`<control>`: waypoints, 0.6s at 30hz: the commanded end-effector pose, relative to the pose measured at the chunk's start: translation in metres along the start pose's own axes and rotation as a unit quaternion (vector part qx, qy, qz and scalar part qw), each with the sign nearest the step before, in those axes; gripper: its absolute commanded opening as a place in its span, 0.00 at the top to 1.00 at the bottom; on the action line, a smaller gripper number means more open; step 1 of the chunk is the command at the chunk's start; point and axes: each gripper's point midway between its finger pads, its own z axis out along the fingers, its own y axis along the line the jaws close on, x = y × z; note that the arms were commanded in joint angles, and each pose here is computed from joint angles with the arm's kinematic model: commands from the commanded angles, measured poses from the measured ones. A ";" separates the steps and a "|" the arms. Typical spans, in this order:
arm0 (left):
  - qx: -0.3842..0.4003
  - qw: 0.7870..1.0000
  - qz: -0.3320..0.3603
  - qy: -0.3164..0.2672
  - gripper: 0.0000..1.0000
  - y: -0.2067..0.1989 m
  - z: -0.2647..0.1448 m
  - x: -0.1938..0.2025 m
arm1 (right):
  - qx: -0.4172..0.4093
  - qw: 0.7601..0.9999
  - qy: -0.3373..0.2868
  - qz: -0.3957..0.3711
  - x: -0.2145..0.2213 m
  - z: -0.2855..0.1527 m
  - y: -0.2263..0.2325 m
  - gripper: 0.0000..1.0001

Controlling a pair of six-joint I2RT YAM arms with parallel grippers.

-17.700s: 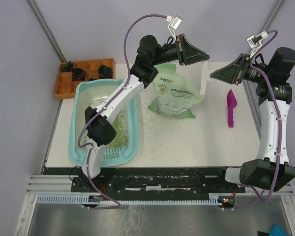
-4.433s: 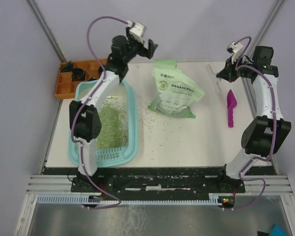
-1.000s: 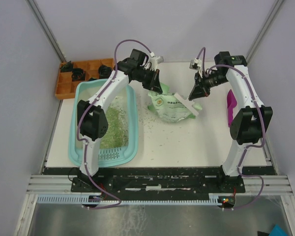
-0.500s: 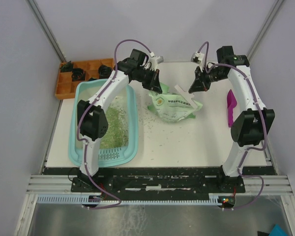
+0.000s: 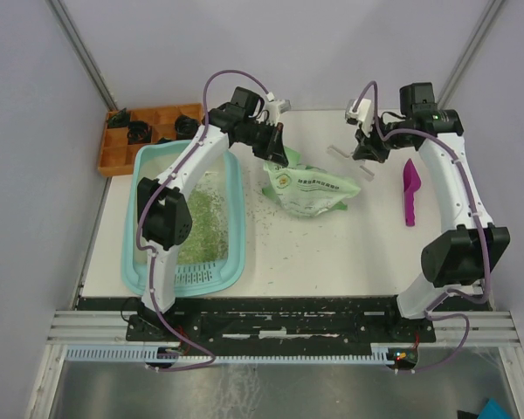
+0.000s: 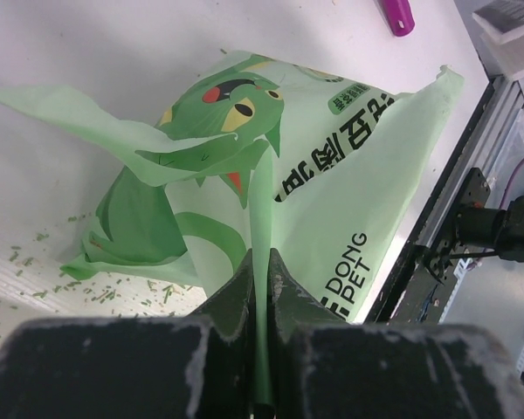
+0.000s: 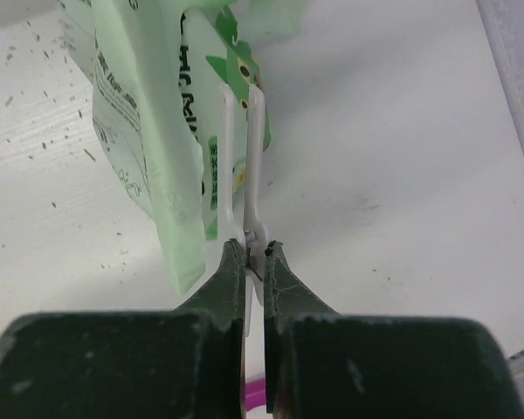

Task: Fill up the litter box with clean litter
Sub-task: Clamp the cat litter bag at the center of the board.

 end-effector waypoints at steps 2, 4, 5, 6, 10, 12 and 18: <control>-0.003 1.000 0.010 -0.029 0.97 -0.013 -0.011 -0.021 | 0.019 0.996 0.030 -0.078 0.011 0.000 0.002 0.98; -0.008 1.000 0.003 -0.030 0.97 -0.011 -0.010 -0.022 | -0.008 0.995 0.037 -0.092 0.014 0.002 0.016 0.98; -0.010 0.999 0.000 -0.030 0.97 -0.010 -0.010 -0.022 | -0.021 0.994 0.040 -0.101 0.016 0.004 0.024 0.98; -0.010 0.999 -0.003 -0.030 0.97 -0.010 -0.009 -0.022 | -0.031 0.993 0.044 -0.109 0.018 0.006 0.029 0.98; -0.013 0.999 -0.011 -0.031 0.94 -0.009 -0.008 -0.023 | -0.046 0.991 0.053 -0.114 0.023 0.012 0.041 0.98; -0.014 0.999 -0.013 -0.035 0.93 -0.010 -0.009 -0.025 | -0.049 0.991 0.054 -0.112 0.025 0.015 0.044 0.98; -0.027 0.998 -0.014 -0.050 0.82 -0.010 -0.014 -0.033 | -0.051 0.991 0.059 -0.108 0.028 0.018 0.046 0.98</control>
